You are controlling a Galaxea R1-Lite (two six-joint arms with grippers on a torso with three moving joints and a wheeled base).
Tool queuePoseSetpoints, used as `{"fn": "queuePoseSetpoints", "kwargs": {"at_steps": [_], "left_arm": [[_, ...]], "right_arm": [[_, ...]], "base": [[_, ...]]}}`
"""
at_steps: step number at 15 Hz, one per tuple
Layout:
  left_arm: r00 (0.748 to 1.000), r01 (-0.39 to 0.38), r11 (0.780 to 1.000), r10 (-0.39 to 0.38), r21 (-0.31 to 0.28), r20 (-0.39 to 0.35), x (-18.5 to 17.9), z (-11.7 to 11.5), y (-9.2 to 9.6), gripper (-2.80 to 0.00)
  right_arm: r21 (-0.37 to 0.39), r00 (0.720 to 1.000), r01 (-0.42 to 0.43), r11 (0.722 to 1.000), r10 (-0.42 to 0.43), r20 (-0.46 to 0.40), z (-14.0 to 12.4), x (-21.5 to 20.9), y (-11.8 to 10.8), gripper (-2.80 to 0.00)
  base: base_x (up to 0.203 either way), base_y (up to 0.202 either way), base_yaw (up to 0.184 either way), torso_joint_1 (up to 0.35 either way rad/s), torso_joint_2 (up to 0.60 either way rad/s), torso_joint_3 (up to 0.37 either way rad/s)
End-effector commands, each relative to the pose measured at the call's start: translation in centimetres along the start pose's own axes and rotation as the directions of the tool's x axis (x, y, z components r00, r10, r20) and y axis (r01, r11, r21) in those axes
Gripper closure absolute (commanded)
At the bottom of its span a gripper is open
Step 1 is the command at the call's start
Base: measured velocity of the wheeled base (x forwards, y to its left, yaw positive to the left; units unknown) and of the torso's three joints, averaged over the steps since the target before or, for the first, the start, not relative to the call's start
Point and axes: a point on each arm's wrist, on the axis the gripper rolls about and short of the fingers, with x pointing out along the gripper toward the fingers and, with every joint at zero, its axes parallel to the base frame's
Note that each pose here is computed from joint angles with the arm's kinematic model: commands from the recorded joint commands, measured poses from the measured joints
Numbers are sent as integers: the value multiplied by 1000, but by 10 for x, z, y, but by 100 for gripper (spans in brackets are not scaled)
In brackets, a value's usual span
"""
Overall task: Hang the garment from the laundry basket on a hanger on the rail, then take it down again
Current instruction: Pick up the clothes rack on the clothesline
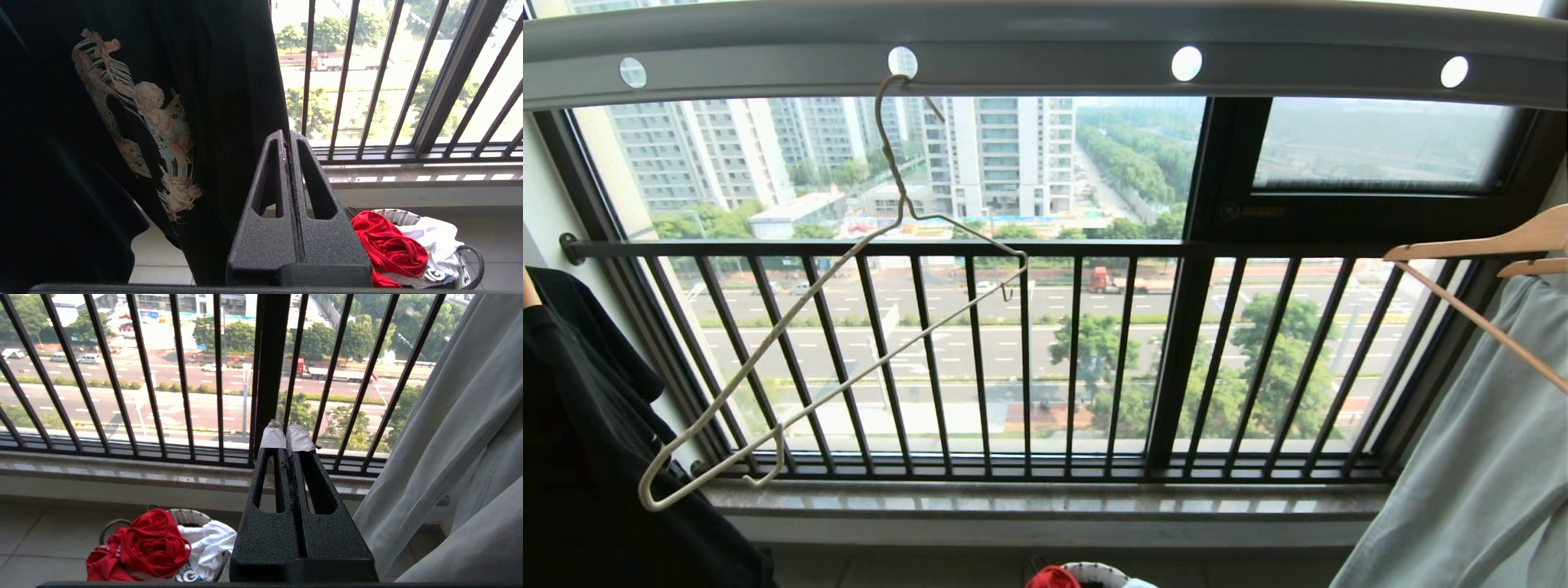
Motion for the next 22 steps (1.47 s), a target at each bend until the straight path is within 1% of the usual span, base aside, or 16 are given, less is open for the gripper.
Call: {"fn": "queuePoseSetpoints", "kwargs": {"at_steps": [1, 22], "left_arm": [[1000, 0, 1000, 0, 0, -1, 0, 0, 0, 0], [1000, 1, 1000, -1, 0, -2, 0, 0, 0, 0]], "right_arm": [[-1, 1000, -1, 1000, 1, -2, 0, 0, 0, 0], [-1, 1000, -1, 1000, 1, 0, 0, 0, 0, 0]], "base": [[0, 0, 0, 0, 0, 0], [0, 0, 0, 0, 0, 0]]}}
